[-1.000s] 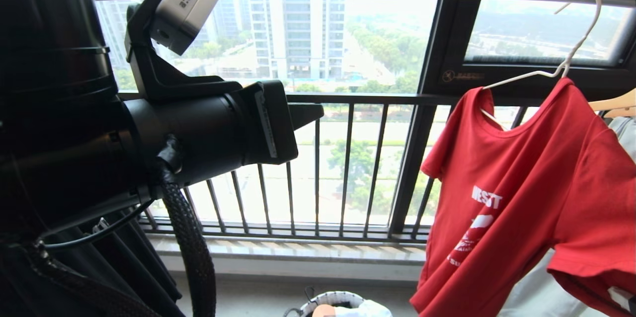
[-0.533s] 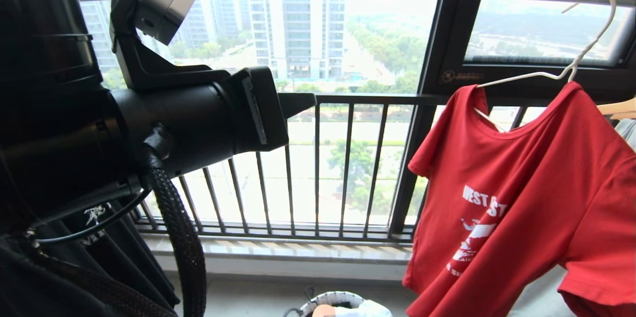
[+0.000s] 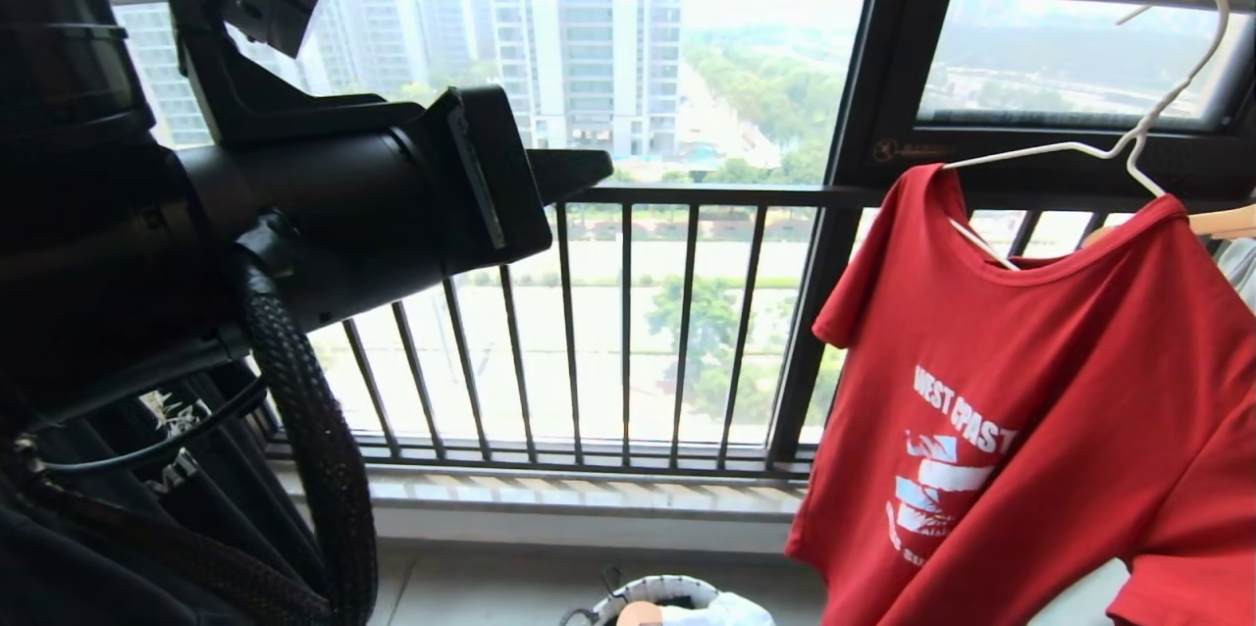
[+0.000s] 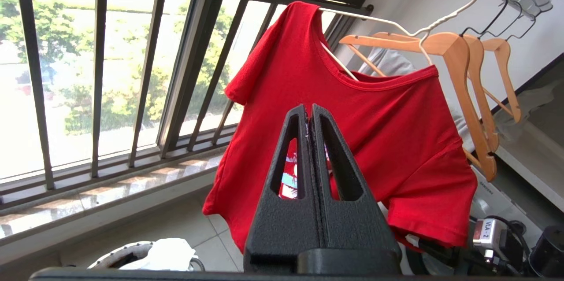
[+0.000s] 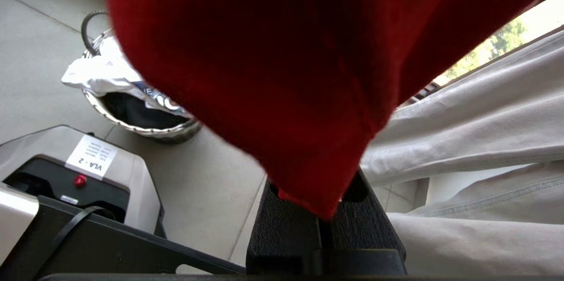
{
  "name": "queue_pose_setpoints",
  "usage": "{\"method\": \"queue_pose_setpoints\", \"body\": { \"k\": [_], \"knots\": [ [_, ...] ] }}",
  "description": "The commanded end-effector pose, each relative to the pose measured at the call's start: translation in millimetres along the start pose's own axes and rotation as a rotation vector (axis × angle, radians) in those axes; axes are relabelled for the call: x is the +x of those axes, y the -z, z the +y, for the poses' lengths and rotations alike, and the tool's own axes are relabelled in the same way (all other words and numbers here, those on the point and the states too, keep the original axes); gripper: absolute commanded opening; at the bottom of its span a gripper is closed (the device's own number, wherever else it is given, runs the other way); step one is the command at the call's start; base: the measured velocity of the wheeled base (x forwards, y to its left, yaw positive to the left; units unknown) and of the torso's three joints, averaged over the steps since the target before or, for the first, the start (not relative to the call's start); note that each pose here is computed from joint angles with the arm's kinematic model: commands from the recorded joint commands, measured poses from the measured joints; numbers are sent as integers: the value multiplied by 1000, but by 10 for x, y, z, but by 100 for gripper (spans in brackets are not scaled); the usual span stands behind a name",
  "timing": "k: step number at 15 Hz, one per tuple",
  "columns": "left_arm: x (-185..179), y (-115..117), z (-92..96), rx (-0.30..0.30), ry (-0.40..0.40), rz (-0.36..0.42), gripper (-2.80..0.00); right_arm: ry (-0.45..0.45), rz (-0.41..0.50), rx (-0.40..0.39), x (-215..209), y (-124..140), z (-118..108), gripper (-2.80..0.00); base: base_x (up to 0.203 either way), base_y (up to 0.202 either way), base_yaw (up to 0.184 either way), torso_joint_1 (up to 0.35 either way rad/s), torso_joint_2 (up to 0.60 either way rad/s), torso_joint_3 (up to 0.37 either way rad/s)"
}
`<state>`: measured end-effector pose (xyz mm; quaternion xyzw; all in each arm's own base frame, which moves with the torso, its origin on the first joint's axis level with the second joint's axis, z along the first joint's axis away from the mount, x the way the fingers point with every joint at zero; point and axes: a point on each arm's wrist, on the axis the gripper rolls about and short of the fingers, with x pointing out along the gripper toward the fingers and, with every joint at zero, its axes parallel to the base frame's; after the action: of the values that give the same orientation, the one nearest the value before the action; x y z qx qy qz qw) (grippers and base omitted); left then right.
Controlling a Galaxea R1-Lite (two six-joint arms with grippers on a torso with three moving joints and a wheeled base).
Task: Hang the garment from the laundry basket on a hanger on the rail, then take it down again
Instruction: Take the clothes off the clothes rack
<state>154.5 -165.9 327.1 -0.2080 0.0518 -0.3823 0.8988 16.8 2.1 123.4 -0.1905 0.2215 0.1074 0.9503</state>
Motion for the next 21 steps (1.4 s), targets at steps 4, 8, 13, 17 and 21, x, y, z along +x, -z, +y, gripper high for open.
{"method": "queue_pose_setpoints", "body": {
  "k": [4, 8, 13, 17, 21],
  "knots": [
    [-63, -44, -16, -3, 9, -21, -280, -18, 42, -45, 47, 114, 43, -280, 0, 0, 0, 0, 0, 0],
    [-126, -91, -36, -4, 23, -37, -280, -34, 64, -73, 70, 175, 67, -280, 0, 0, 0, 0, 0, 0],
    [-151, -109, -43, -3, 26, -46, -280, -58, 90, -136, 103, 268, 103, -280, 0, 0, 0, 0, 0, 0],
    [-156, -115, -46, -3, 27, -48, -280, -53, 83, -137, 95, 246, 95, -280, 0, 0, 0, 0, 0, 0],
    [-156, -110, -44, 0, 27, -45, -280, -48, 68, -199, 28, 297, 109, -280, 0, 0, 0, 0, 0, 0]
  ]
}}
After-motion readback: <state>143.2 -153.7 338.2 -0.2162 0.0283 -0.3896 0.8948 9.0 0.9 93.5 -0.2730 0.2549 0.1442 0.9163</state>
